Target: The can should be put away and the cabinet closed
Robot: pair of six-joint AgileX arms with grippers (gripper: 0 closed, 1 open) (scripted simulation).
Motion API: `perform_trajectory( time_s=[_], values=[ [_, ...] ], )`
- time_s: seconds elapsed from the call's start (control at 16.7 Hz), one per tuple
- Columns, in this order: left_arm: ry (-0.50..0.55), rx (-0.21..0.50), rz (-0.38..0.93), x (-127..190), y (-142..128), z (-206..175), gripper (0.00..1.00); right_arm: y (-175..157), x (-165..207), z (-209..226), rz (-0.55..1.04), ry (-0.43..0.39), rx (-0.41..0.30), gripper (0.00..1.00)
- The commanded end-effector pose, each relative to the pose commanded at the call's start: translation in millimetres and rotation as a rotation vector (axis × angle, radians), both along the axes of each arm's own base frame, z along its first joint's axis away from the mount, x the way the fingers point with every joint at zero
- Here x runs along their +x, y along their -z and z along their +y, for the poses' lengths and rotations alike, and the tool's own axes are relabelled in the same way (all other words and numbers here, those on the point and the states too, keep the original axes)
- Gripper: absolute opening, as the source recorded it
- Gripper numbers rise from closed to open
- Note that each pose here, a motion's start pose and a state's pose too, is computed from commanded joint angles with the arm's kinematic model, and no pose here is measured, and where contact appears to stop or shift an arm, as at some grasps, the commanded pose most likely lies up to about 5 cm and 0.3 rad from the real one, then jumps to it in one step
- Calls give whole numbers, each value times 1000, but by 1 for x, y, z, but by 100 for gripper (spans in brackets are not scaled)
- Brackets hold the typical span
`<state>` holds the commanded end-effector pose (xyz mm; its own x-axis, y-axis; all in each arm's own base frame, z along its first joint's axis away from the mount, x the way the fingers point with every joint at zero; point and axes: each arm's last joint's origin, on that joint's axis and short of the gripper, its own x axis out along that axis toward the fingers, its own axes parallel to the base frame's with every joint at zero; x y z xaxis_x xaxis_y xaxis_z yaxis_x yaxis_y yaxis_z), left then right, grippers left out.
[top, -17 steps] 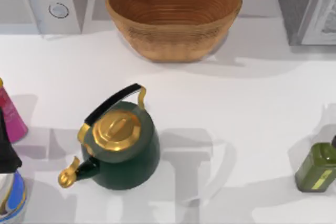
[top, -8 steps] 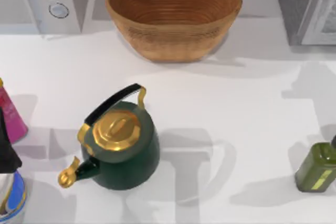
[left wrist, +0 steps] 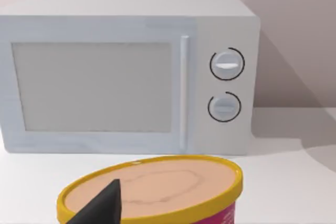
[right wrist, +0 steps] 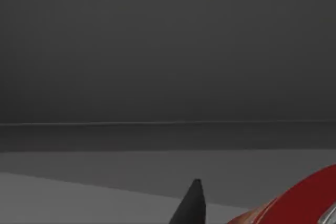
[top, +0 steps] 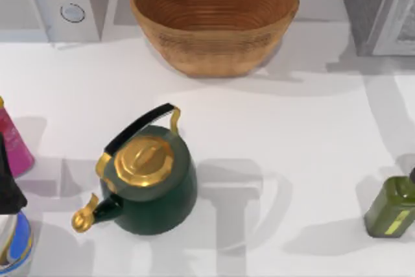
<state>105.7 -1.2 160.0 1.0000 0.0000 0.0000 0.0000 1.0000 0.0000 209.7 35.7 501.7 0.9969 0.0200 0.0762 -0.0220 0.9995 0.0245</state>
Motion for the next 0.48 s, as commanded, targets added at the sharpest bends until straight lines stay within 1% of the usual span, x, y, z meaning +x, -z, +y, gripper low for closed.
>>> perform_trajectory(
  time_s=[0.12,0.24,0.36,0.48],
  values=[
    [0,0,0,0,0,0,100,-9,20,7,15,-4,-1,0],
    [0,0,0,0,0,0,100,-10,37,11,50,4,-12,0],
    [0,0,0,0,0,0,100,-8,46,12,79,16,-22,0],
    [0,0,0,0,0,0,100,-8,47,12,82,17,-23,0]
  ],
)
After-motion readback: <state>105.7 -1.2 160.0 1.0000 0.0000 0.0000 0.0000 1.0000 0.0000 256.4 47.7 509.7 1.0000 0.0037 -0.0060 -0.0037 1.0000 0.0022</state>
